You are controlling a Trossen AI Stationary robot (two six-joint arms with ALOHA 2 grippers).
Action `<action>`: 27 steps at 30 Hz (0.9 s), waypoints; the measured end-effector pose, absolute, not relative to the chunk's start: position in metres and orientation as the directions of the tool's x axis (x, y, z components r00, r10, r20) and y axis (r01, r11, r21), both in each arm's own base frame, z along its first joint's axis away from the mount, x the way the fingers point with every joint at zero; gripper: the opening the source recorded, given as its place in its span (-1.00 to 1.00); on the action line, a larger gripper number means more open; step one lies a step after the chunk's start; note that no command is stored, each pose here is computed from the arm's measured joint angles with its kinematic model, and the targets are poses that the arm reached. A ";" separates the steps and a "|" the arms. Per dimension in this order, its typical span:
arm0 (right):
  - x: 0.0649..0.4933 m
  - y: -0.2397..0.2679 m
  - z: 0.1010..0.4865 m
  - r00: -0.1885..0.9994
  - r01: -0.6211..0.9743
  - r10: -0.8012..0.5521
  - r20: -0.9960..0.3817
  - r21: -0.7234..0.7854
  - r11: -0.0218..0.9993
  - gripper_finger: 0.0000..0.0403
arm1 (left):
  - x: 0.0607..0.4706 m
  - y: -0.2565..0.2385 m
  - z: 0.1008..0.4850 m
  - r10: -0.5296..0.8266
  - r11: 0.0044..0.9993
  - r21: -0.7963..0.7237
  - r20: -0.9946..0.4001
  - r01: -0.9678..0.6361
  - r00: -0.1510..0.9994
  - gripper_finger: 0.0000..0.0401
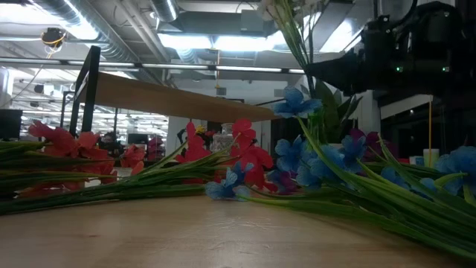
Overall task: Pick and place flowers into a vace then onto a shelf
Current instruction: Put the white flowers into the green vase
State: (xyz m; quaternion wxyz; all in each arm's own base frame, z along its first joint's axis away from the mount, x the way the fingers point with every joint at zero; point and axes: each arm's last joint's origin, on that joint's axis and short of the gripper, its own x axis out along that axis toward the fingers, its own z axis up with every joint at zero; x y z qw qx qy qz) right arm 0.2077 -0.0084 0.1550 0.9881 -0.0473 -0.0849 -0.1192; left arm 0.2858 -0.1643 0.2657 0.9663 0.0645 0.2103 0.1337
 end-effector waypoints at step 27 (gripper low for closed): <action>0.206 -0.028 0.153 0.927 0.358 -0.336 0.167 -0.127 0.925 -1.00 | 0.286 -0.165 0.267 0.280 0.958 0.168 -0.379 -0.232 0.882 -0.98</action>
